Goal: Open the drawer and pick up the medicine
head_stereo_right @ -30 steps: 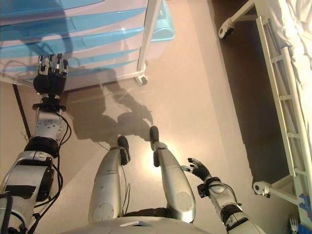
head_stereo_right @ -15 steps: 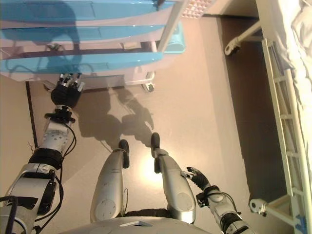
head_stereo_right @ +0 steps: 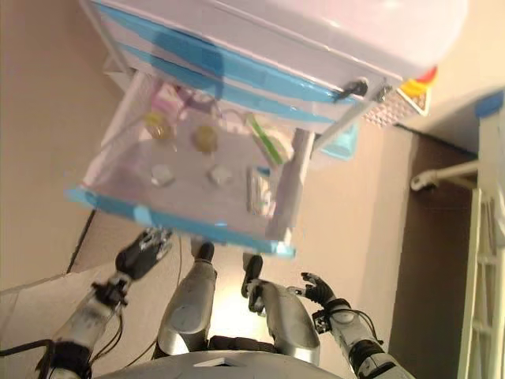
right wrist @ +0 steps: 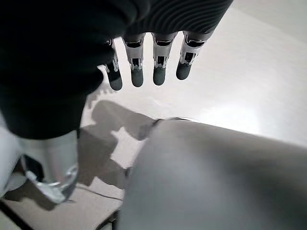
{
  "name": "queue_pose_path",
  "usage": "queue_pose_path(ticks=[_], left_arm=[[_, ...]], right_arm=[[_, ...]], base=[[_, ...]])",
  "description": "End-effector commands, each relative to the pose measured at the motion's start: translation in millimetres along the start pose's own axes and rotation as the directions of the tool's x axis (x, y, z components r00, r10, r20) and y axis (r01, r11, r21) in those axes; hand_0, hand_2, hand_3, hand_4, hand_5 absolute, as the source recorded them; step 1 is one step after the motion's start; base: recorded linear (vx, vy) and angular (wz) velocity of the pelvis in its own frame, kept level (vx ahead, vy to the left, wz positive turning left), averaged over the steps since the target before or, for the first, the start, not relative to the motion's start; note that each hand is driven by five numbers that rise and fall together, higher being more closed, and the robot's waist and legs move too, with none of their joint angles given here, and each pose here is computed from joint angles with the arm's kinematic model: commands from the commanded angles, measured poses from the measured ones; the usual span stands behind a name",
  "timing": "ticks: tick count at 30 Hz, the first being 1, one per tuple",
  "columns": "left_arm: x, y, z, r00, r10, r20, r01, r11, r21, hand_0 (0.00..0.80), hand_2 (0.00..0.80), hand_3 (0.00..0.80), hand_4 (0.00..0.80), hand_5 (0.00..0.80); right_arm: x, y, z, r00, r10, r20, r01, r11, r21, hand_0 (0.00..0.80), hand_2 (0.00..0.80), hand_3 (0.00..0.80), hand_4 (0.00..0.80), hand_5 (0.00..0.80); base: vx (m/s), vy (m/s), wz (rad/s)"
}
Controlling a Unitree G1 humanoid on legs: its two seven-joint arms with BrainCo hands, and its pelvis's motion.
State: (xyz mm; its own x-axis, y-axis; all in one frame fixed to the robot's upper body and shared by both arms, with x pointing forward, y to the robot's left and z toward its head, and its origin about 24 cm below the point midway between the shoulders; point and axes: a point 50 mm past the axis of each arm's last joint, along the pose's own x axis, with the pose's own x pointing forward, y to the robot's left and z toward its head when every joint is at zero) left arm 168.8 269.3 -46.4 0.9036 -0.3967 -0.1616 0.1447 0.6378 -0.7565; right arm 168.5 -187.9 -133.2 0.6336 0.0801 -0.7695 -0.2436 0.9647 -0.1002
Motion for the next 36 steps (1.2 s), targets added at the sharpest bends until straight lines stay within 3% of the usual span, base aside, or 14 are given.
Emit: queue_pose_path(ticks=[1, 5, 8, 19, 20, 21, 24, 28, 33, 36], left_arm=[[-22.6, -9.7, 2.3, 0.986, -0.167, 0.025, 0.166, 0.985, 0.048, 0.8, 0.8, 0.8, 0.8, 0.8], [-59.5, 14.4, -57.8, 0.988, 0.104, -0.116, -0.111, 0.992, -0.057, 0.8, 0.8, 0.8, 0.8, 0.8], [-78.8, 21.2, -90.7, 0.955, 0.214, -0.204, -0.236, 0.968, -0.091, 0.8, 0.8, 0.8, 0.8, 0.8], [-95.0, 31.3, -132.1, 0.823, 0.458, -0.337, -0.478, 0.878, 0.027, 0.794, 0.794, 0.794, 0.794, 0.794], [-97.4, 32.8, -134.8, 0.803, 0.486, -0.345, -0.504, 0.863, 0.041, 0.455, 0.455, 0.455, 0.455, 0.455], [-103.0, 36.9, -137.6, 0.755, 0.55, -0.357, -0.562, 0.823, 0.08, 0.0, 0.0, 0.0, 0.0, 0.0], [-112.1, 45.5, -141.0, 0.627, 0.679, -0.381, -0.659, 0.724, 0.205, 0.0, 0.0, 0.0, 0.0, 0.0], [-122.6, 53.8, -140.6, 0.481, 0.779, -0.402, -0.666, 0.623, 0.41, 0.0, 0.0, 0.0, 0.0, 0.0], [-116.8, 58.4, -140.1, 0.345, 0.83, -0.438, -0.425, 0.554, 0.716, 0.0, 0.0, 0.0, 0.0, 0.0], [-109.9, 60.3, -137.6, 0.316, 0.831, -0.459, -0.385, 0.554, 0.738, 0.0, 0.0, 0.0, 0.0, 0.0]], right_arm=[[-25.3, -27.5, -50.8, 0.987, -0.05, -0.15, 0.044, 0.998, -0.044, 0.0, 0.0, 0.0, 0.0, 0.0], [-34.3, -40.5, -65.1, 0.978, -0.057, -0.198, 0.045, 0.997, -0.066, 0.0, 0.0, 0.0, 0.0, 0.0], [-37.5, -45.1, -70.9, 0.976, -0.058, -0.209, 0.045, 0.997, -0.07, 0.0, 0.0, 0.0, 0.0, 0.0], [-48.7, -47.0, -92.2, 0.966, -0.064, -0.25, 0.042, 0.995, -0.093, 0.0, 0.0, 0.0, 0.0, 0.0], [-49.2, -46.3, -93.3, 0.966, -0.062, -0.252, 0.039, 0.995, -0.094, 0.0, 0.0, 0.0, 0.0, 0.0], [-50.6, -46.0, -95.7, 0.965, -0.064, -0.256, 0.041, 0.995, -0.094, 0.0, 0.0, 0.0, 0.0, 0.0], [-52.7, -45.5, -100.1, 0.961, -0.076, -0.267, 0.054, 0.994, -0.091, 0.0, 0.0, 0.0, 0.0, 0.0], [-54.8, -47.3, -105.1, 0.947, -0.129, -0.293, 0.101, 0.989, -0.108, 0.0, 0.0, 0.0, 0.0, 0.0], [-56.8, -57.6, -107.1, 0.905, -0.264, -0.332, 0.227, 0.963, -0.146, 0.0, 0.0, 0.0, 0.0, 0.0], [-57.6, -65.5, -104.8, 0.881, -0.336, -0.332, 0.303, 0.941, -0.151, 0.0, 0.0, 0.0, 0.0, 0.0]], base=[[0.193, 0.221, 0.44], [0.173, 0.163, 0.18], [0.069, 0.107, 0.09], [0.018, 0.058, 0.08], [0.0, 0.0, 0.0], [0.0, 0.0, 0.0], [0.0, 0.0, 0.0], [-0.013, 0.027, 0.07], [-0.061, 0.004, 0.03], [-0.075, -0.013, -0.1]])
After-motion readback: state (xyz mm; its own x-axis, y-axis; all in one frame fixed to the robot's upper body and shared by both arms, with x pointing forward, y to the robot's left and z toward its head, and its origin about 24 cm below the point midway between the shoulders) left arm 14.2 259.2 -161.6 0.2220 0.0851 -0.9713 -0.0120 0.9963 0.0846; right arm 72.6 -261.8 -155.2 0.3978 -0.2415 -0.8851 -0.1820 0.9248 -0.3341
